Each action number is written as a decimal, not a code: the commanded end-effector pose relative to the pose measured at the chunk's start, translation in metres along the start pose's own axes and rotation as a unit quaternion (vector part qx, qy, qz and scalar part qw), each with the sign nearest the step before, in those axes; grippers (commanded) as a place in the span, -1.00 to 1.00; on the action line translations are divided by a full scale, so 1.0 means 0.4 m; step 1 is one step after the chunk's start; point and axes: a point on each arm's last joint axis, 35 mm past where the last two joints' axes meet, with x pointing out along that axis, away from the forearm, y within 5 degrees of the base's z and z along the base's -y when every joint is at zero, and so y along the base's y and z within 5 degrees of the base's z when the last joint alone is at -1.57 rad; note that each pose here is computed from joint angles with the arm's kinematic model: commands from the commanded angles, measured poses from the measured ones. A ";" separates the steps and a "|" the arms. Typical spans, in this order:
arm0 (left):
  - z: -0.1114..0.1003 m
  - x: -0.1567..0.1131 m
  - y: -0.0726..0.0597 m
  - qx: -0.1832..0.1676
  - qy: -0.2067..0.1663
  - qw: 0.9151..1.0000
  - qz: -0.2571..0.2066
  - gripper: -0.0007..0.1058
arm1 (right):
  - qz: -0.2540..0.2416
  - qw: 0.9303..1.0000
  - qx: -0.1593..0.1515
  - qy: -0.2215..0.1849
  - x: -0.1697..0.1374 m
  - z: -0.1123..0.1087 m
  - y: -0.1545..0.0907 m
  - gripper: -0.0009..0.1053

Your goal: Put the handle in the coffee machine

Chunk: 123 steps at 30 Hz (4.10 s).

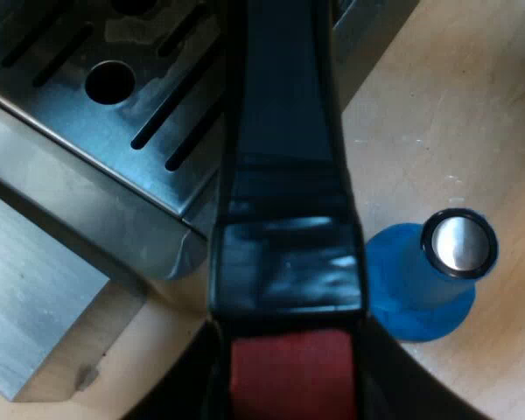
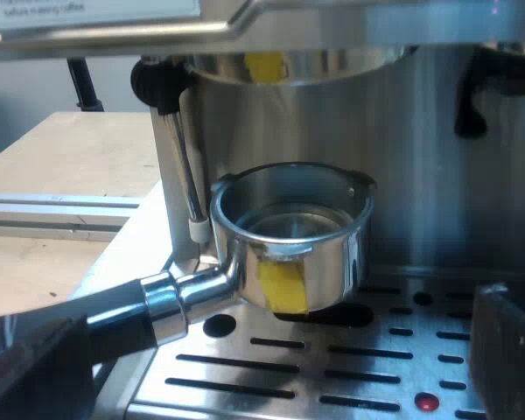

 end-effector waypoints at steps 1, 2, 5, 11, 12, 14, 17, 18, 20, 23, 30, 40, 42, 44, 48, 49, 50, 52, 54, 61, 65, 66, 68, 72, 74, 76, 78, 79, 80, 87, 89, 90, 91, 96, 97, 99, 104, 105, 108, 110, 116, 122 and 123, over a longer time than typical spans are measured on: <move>0.030 -0.014 0.004 0.015 -0.034 0.999 -0.009 -0.98 | -0.003 1.000 0.001 -0.005 0.006 0.005 0.000 0.66; 0.034 -0.016 0.005 0.017 -0.035 0.999 -0.008 -0.98 | -0.003 1.000 0.001 -0.005 0.006 0.005 0.000 0.66; 0.045 -0.020 0.007 0.021 -0.042 0.999 -0.004 -0.98 | -0.003 1.000 0.003 -0.006 0.006 0.005 0.001 0.66; 0.067 -0.013 0.025 0.019 -0.039 0.999 -0.005 -0.98 | -0.003 1.000 0.003 -0.006 0.006 0.005 0.001 0.66; 0.073 -0.012 0.030 0.018 -0.038 0.999 -0.006 -0.98 | -0.003 1.000 0.003 -0.006 0.006 0.005 0.001 0.66; 0.083 -0.011 0.036 0.018 -0.038 0.999 -0.006 -0.98 | -0.003 1.000 0.003 -0.006 0.006 0.005 0.001 0.66; 0.102 -0.013 0.045 0.020 -0.039 0.999 -0.005 -0.98 | -0.003 1.000 0.002 -0.006 0.006 0.005 0.001 0.66; 0.109 -0.015 0.048 0.021 -0.041 0.999 -0.004 -0.98 | -0.003 1.000 0.002 -0.006 0.006 0.005 0.001 0.66; 0.116 -0.019 0.050 0.024 -0.045 0.999 -0.002 -0.98 | -0.003 1.000 0.002 -0.006 0.006 0.005 0.001 0.66; 0.123 -0.023 0.051 0.026 -0.048 0.999 0.000 -0.98 | -0.003 1.000 0.002 -0.006 0.006 0.005 0.001 0.66; 0.113 -0.038 0.073 0.017 -0.052 0.998 0.018 -0.98 | -0.004 1.000 0.002 -0.006 0.006 0.005 0.001 0.66; 0.110 -0.032 0.059 0.069 -0.048 0.996 -0.007 -0.98 | -0.004 1.000 0.002 -0.006 0.006 0.005 0.001 0.66; 0.111 -0.032 0.060 0.081 -0.049 0.995 -0.005 -0.98 | -0.004 1.000 0.002 -0.006 0.006 0.005 0.001 0.66; 0.109 -0.031 0.061 0.095 -0.045 0.994 -0.004 -0.98 | -0.004 1.000 0.002 -0.006 0.006 0.005 0.001 0.66; 0.089 -0.010 0.065 0.121 -0.015 0.992 -0.026 -0.98 | -0.004 1.000 0.002 -0.006 0.006 0.005 0.001 0.66; 0.085 -0.007 0.065 0.120 -0.011 0.992 -0.030 -0.98 | -0.004 1.000 0.002 -0.006 0.006 0.005 0.001 0.66; 0.078 0.001 0.067 0.117 0.000 0.992 -0.039 -0.98 | -0.004 1.000 0.002 -0.006 0.006 0.005 0.001 0.66; 0.070 0.012 0.070 0.113 0.011 0.992 -0.050 -0.98 | -0.004 1.000 0.002 -0.006 0.006 0.005 0.001 0.66; 0.067 0.019 0.074 0.110 0.014 0.992 -0.053 -0.98 | -0.004 1.000 0.002 -0.006 0.006 0.005 0.001 0.66; 0.077 0.006 0.089 0.105 -0.010 0.993 -0.058 -0.98 | -0.004 1.000 0.002 -0.006 0.006 0.005 0.001 0.66; 0.078 -0.008 0.104 0.101 -0.017 0.994 -0.047 -0.98 | -0.004 1.000 0.002 -0.006 0.006 0.005 0.001 0.66; 0.079 -0.009 0.104 0.101 -0.017 0.994 -0.047 -0.98 | -0.004 1.000 0.002 -0.006 0.006 0.005 0.001 0.66; 0.081 -0.008 0.102 0.100 -0.021 0.993 -0.053 -0.98 | -0.004 1.000 0.002 -0.006 0.006 0.005 0.001 0.66; 0.082 -0.008 0.100 0.088 -0.028 0.994 -0.062 -0.98 | -0.004 1.000 0.002 -0.006 0.006 0.005 0.001 0.66; 0.082 -0.008 0.100 0.088 -0.028 0.994 -0.062 -0.98 | -0.004 1.000 0.002 -0.006 0.006 0.005 0.001 0.66; 0.082 -0.008 0.100 0.088 -0.028 0.994 -0.062 -0.98 | -0.004 1.000 0.002 -0.006 0.006 0.005 0.001 0.66; 0.082 -0.008 0.100 0.088 -0.028 0.994 -0.062 -0.98 | -0.004 1.000 0.002 -0.006 0.006 0.005 0.001 0.66; 0.082 -0.008 0.101 0.088 -0.028 0.994 -0.061 -0.98 | -0.004 1.000 0.002 -0.006 0.006 0.005 0.001 0.66; 0.082 -0.008 0.101 0.086 -0.025 0.994 -0.059 -0.98 | -0.004 1.000 0.002 -0.006 0.006 0.005 0.001 0.66; 0.085 -0.010 0.103 0.068 -0.022 0.996 -0.052 -0.98 | -0.004 1.000 0.002 -0.006 0.006 0.005 0.001 0.66; 0.091 -0.014 0.104 0.070 -0.023 0.996 -0.050 -0.98 | -0.004 1.000 0.000 -0.006 0.006 0.005 0.001 0.66; 0.096 -0.017 0.106 0.072 -0.023 0.996 -0.046 -0.98 | -0.004 1.000 -0.003 -0.006 0.006 0.005 0.001 0.66; 0.097 -0.018 0.107 0.071 -0.023 0.996 -0.044 -0.98 | -0.004 1.000 -0.005 -0.006 0.006 0.005 0.001 0.66; 0.117 -0.029 0.111 0.074 -0.029 0.996 -0.035 -0.98 | -0.004 1.000 -0.013 -0.021 0.007 0.017 0.001 0.66; 0.117 -0.030 0.112 0.074 -0.029 0.996 -0.035 -0.98 | -0.004 1.000 -0.011 -0.023 0.006 0.020 0.000 0.66; 0.117 -0.029 0.111 0.074 -0.029 0.996 -0.035 -0.98 | -0.003 0.999 -0.017 -0.028 0.006 0.023 0.001 0.66; 0.117 -0.029 0.112 0.072 -0.028 0.996 -0.034 -0.98 | -0.002 0.999 -0.021 -0.034 0.005 0.030 0.000 0.66; 0.116 -0.029 0.112 0.072 -0.027 0.997 -0.033 -0.98 | -0.002 0.999 -0.022 -0.033 0.006 0.028 0.001 0.66; 0.116 -0.029 0.112 0.069 -0.027 0.997 -0.033 -0.98 | -0.002 0.999 -0.019 -0.035 0.005 0.031 0.000 0.66; 0.116 -0.029 0.112 0.069 -0.027 0.997 -0.033 -0.98 | -0.002 0.999 -0.018 -0.036 0.005 0.031 0.000 0.66; 0.119 -0.029 0.114 0.073 -0.030 0.996 -0.030 -0.98 | -0.003 0.999 -0.031 -0.041 0.005 0.035 0.001 0.66; 0.132 -0.035 0.118 0.069 -0.039 0.997 -0.022 -0.98 | -0.003 0.999 -0.031 -0.041 0.005 0.035 0.001 0.66; 0.137 -0.038 0.119 0.071 -0.041 0.996 -0.020 -0.98 | -0.003 0.999 -0.031 -0.041 0.005 0.035 0.001 0.66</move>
